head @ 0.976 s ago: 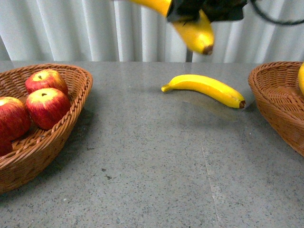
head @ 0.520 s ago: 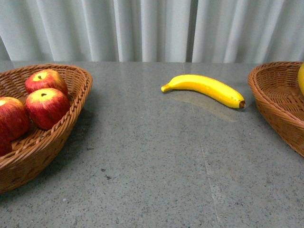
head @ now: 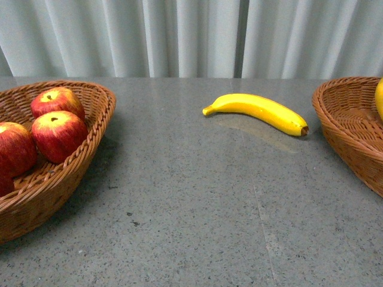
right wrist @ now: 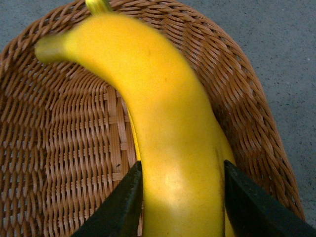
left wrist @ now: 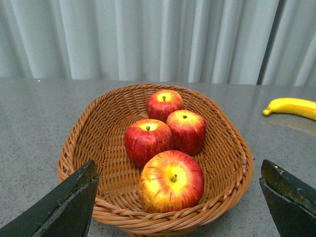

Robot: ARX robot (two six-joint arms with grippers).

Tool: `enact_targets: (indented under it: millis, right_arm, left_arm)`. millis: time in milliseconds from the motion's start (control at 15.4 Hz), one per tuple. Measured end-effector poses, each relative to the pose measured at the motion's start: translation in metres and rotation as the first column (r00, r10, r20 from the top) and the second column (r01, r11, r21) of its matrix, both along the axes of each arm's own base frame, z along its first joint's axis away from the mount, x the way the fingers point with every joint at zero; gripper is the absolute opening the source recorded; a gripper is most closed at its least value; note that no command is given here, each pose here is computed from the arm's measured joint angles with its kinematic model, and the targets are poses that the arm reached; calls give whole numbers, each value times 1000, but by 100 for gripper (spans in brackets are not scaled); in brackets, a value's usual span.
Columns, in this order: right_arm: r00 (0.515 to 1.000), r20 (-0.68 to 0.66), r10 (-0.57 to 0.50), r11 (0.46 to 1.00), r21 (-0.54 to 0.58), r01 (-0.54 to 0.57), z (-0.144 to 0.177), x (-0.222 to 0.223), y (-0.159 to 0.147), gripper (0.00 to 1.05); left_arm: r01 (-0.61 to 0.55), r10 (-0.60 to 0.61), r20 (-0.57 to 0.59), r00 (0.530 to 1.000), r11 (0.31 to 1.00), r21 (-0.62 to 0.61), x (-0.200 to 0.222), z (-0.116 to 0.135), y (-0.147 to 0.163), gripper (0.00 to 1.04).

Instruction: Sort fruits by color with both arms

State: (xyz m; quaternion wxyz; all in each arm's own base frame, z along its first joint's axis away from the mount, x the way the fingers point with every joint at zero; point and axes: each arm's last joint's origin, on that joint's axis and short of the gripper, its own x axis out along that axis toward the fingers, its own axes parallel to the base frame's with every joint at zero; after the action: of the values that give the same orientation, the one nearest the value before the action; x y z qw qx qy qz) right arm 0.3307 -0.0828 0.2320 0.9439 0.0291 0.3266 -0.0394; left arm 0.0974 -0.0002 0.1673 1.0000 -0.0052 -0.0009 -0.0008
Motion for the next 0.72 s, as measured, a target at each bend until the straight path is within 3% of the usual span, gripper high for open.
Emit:
enact_targets:
  millis: [195, 325, 520, 716]
  right_arm:
    - [999, 27, 34, 999, 19, -34, 10, 1, 7, 76]
    - [988, 126, 93, 995, 30, -98, 46, 2, 28, 100]
    - [922, 296, 250, 962, 34, -271, 104, 5, 88, 98]
    - [871, 255, 420, 894, 47, -445, 91, 40, 164, 98]
  left_arm:
    - [0, 0, 0, 1000, 1000, 0, 0, 0, 0, 98]
    - [0, 0, 0, 1000, 1000, 0, 0, 0, 0, 98]
    - [0, 0, 0, 1000, 1000, 0, 0, 0, 0, 98]
    - [0, 0, 0, 1000, 1000, 0, 0, 0, 0, 98]
